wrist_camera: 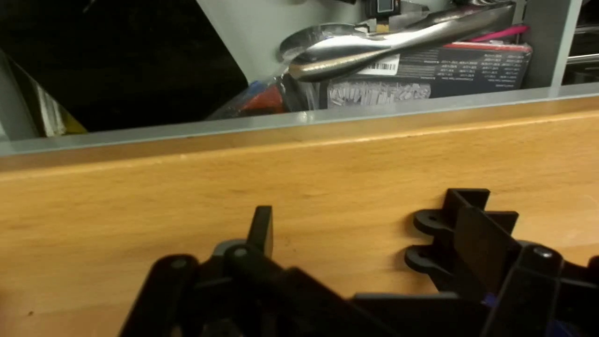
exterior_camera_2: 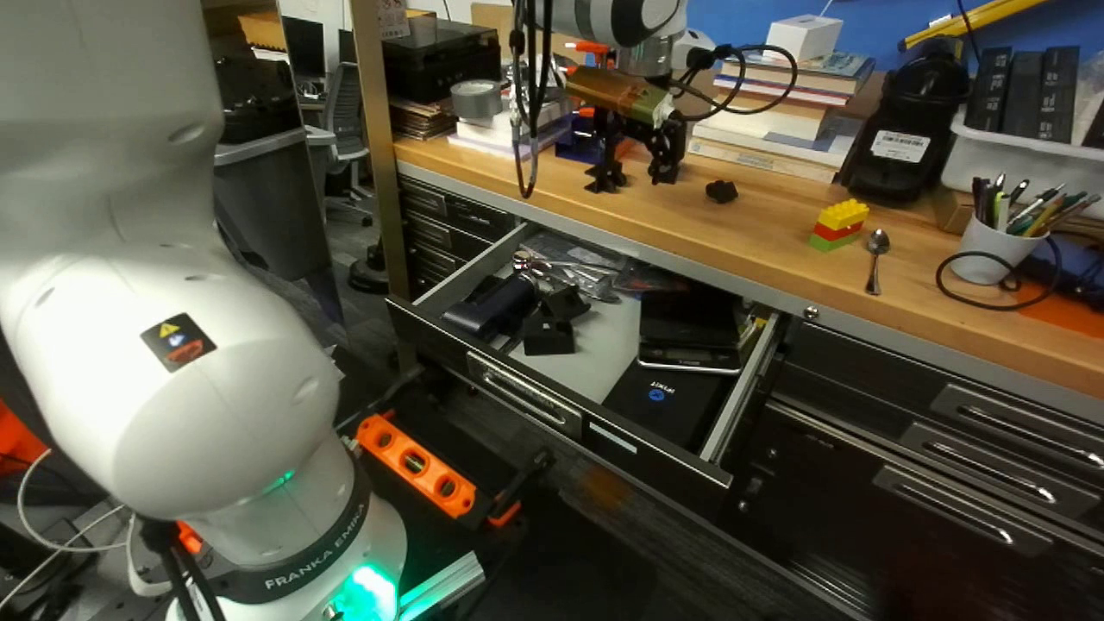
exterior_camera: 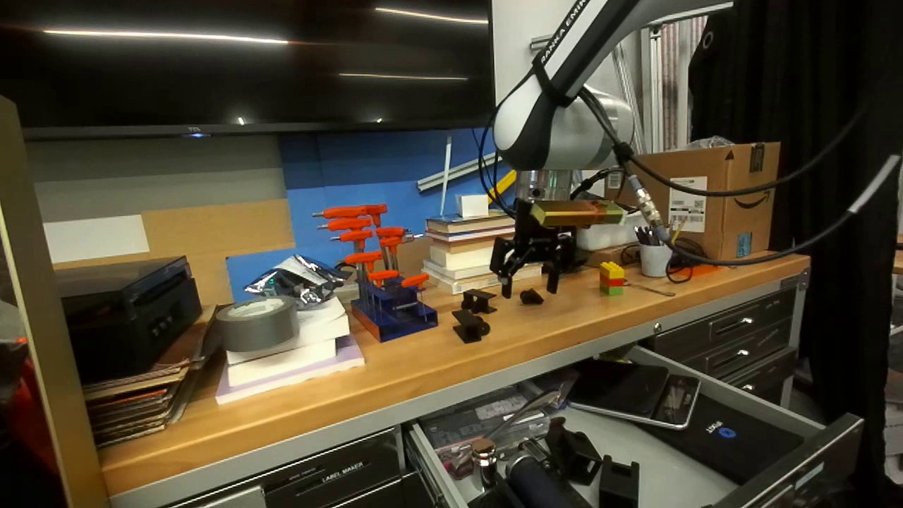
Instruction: Pick up the black objects from the countertop and put them inside the open drawer then close the drawer
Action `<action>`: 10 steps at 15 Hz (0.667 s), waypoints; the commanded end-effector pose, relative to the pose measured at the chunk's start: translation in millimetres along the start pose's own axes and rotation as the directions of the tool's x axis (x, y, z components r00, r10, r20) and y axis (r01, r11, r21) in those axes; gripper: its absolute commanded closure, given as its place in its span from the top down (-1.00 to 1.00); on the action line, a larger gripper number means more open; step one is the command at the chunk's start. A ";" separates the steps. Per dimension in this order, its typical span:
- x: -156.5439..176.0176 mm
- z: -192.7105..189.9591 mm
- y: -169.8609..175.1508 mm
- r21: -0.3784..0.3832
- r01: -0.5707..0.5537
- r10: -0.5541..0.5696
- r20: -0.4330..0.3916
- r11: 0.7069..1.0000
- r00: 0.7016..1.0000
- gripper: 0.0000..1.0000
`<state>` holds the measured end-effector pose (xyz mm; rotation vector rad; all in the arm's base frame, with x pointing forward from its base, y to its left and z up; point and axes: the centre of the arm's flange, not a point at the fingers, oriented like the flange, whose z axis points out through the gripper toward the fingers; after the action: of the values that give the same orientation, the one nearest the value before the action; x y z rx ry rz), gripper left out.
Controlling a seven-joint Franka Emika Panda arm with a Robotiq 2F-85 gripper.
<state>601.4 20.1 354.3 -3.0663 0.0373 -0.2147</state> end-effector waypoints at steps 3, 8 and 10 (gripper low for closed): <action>52.3 10.9 -32.2 0.115 0.088 -0.089 0.004 0.989 0.996 1.00; 69.5 30.0 -64.1 0.188 0.134 -0.138 0.010 0.973 0.990 1.00; 73.6 39.7 -73.2 0.204 0.141 -0.148 0.019 0.969 0.989 1.00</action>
<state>658.3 81.8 331.3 -2.9137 -0.1602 -0.1797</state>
